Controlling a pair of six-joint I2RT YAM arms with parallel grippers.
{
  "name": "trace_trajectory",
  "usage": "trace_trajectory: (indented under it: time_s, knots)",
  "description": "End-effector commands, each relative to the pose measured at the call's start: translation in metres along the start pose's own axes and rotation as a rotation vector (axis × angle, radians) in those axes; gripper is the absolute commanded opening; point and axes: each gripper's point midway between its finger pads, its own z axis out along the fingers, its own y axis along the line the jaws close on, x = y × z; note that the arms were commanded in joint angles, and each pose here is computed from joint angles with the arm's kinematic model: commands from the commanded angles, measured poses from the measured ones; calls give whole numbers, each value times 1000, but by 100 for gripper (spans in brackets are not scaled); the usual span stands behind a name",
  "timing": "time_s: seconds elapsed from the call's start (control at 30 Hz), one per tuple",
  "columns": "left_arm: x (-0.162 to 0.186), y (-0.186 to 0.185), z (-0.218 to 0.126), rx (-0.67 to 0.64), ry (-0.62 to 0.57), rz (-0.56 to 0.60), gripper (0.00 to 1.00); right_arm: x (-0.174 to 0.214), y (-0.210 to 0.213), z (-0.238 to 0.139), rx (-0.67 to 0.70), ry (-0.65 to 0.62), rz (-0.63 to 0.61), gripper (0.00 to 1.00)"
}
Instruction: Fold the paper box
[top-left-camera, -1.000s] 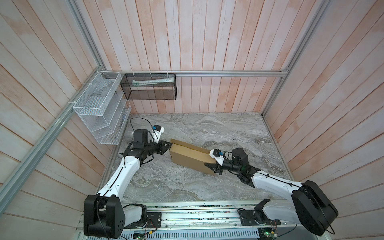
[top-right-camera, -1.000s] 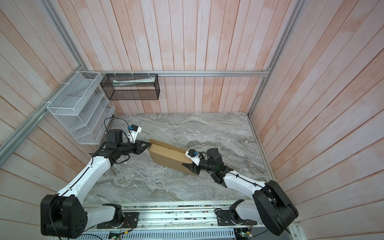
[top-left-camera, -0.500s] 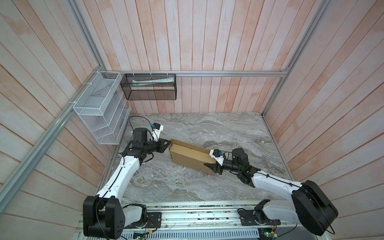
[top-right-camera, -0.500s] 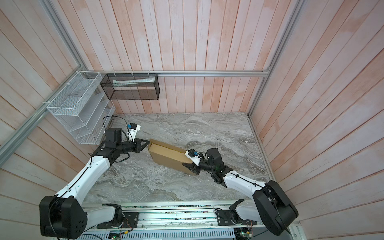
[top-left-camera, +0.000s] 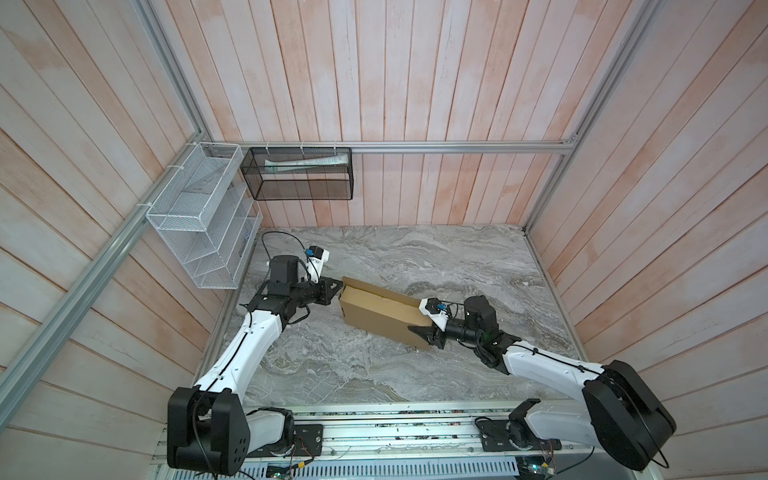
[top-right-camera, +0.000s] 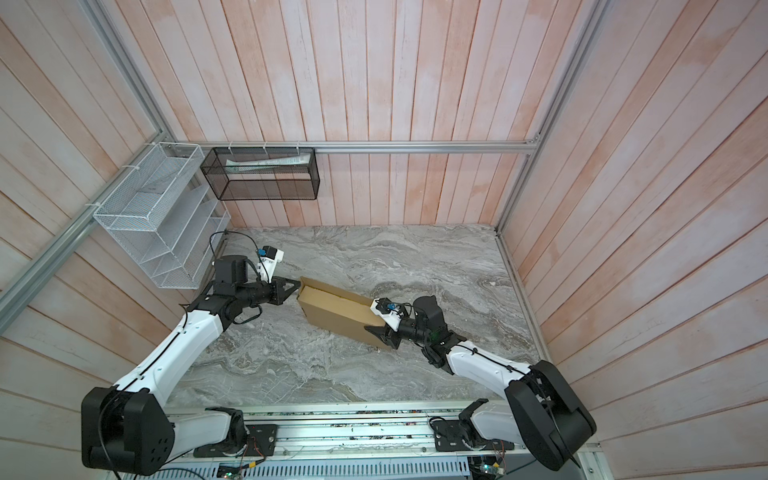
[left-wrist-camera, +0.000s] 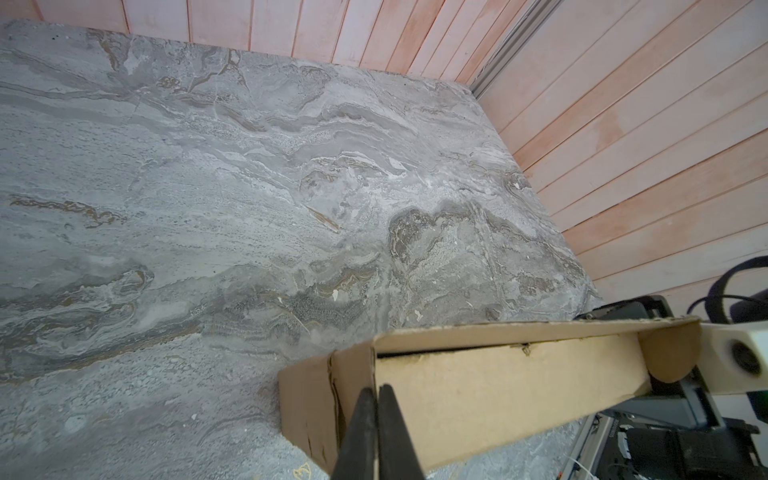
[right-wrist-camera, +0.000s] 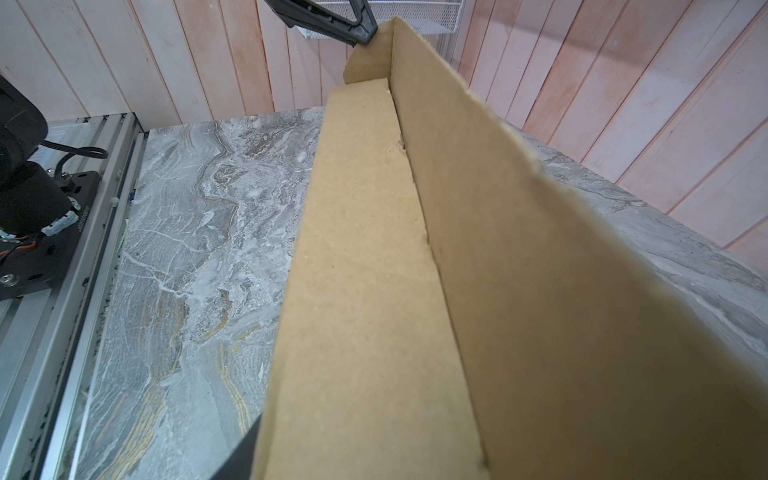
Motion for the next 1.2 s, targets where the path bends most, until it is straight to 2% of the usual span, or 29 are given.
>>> trace_trajectory:
  time_s: [0.0, 0.43, 0.87, 1.17]
  knots:
    - [-11, 0, 2, -15, -33, 31, 6, -7, -2, 2, -4, -5, -7, 29]
    - [1, 9, 3, -64, -46, 30, 1, -7, -5, 3, 2, -1, -18, 28]
    - [9, 14, 5, -104, -49, 16, 0, -11, -2, 1, -17, -16, -8, 29]
    - [7, 13, 10, -89, -51, 4, 11, -7, 1, 5, -48, -6, -8, 29]
